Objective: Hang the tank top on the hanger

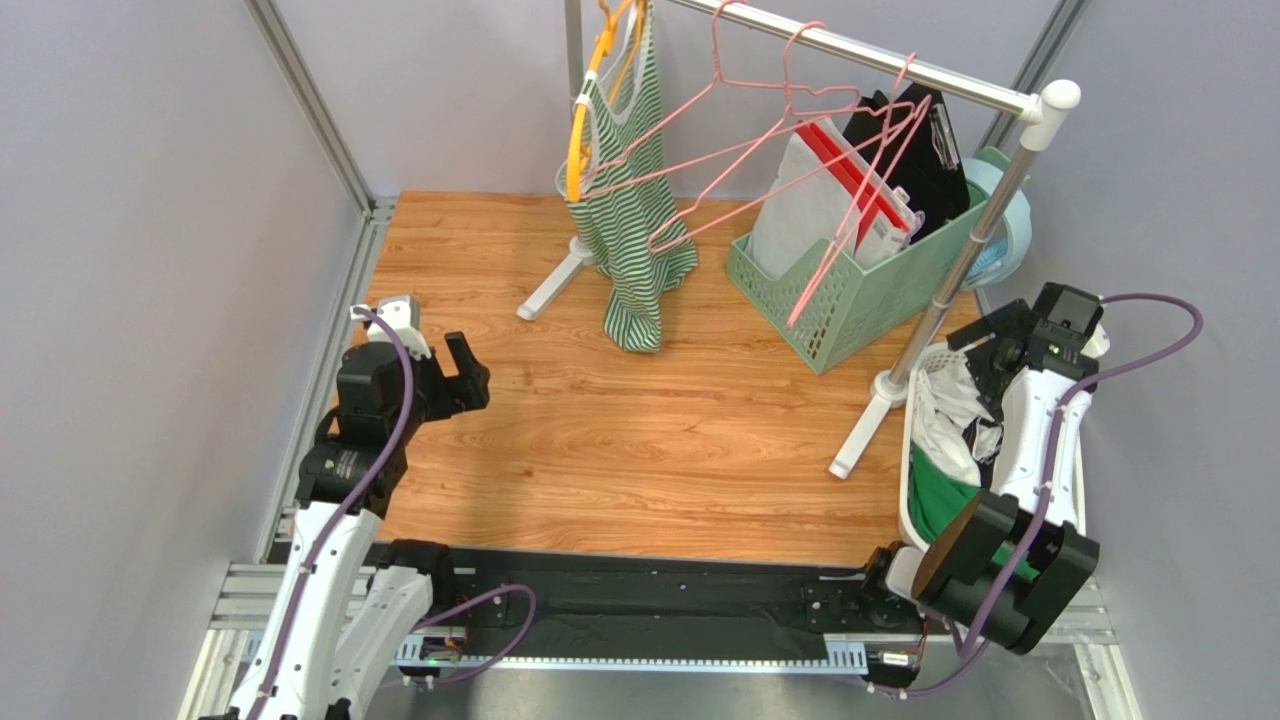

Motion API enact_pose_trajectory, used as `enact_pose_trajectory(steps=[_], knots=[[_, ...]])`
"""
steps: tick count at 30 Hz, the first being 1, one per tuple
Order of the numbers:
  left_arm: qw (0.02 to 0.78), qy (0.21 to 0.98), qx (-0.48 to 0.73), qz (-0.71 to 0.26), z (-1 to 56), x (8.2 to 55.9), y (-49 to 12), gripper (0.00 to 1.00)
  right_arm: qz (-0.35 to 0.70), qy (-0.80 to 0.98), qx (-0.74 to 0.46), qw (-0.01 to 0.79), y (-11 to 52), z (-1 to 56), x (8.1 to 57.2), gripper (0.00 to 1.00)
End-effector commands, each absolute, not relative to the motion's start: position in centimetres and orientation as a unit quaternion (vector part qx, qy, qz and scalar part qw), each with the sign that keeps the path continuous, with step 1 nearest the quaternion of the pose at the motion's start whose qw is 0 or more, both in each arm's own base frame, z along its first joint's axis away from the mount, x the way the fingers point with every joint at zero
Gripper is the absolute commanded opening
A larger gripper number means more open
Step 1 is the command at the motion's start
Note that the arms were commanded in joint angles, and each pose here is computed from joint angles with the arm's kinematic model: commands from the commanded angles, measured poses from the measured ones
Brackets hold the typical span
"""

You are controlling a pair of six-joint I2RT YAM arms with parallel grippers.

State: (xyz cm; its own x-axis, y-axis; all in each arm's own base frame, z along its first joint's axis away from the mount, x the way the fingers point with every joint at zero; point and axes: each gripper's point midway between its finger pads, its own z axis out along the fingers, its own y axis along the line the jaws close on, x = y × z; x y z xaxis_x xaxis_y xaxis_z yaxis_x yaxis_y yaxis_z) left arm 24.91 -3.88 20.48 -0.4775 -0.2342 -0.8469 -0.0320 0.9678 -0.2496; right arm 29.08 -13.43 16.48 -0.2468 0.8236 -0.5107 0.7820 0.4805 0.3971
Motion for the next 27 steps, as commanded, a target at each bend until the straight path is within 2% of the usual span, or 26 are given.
enact_pose_trajectory(steps=[1,4,10,13,16,20,22,25,26,27], knots=[[0.534,0.837,-0.069,-0.096,22.0,25.5,-3.7,0.99,0.021,0.787,0.523,0.328,-14.4,16.0,29.8,0.8],[0.536,0.836,-0.071,-0.093,22.2,25.5,-3.6,0.99,-0.007,0.791,0.528,0.309,-15.2,14.7,29.2,0.8],[0.54,0.833,-0.071,-0.094,22.3,25.5,-3.6,0.99,0.007,0.796,0.537,0.279,-14.6,12.7,29.5,0.78],[0.541,0.833,-0.069,-0.093,22.3,25.5,-3.6,0.99,0.01,0.803,0.538,0.256,-14.0,10.8,29.1,0.72],[0.541,0.833,-0.069,-0.092,22.3,25.5,-3.5,0.99,0.011,0.808,0.535,0.248,-13.5,9.8,28.8,0.63],[0.542,0.832,-0.069,-0.092,22.3,25.5,-3.5,0.99,0.03,0.818,0.522,0.24,-12.6,9.3,28.9,0.45],[0.543,0.832,-0.068,-0.093,22.3,25.5,-3.6,0.99,0.031,0.826,0.513,0.23,-12.2,8.9,28.7,0.42],[0.542,0.833,-0.067,-0.094,22.2,25.6,-3.7,0.99,0.039,0.839,0.497,0.22,-11.4,8.1,28.5,0.28],[0.542,0.832,-0.066,-0.094,22.3,25.6,-3.6,0.99,0.042,0.84,0.494,0.221,-11.3,8.1,28.6,0.15],[0.541,0.833,-0.068,-0.093,22.2,25.5,-3.6,0.99,0.046,0.842,0.489,0.221,-11.2,8.1,28.6,0.07]])
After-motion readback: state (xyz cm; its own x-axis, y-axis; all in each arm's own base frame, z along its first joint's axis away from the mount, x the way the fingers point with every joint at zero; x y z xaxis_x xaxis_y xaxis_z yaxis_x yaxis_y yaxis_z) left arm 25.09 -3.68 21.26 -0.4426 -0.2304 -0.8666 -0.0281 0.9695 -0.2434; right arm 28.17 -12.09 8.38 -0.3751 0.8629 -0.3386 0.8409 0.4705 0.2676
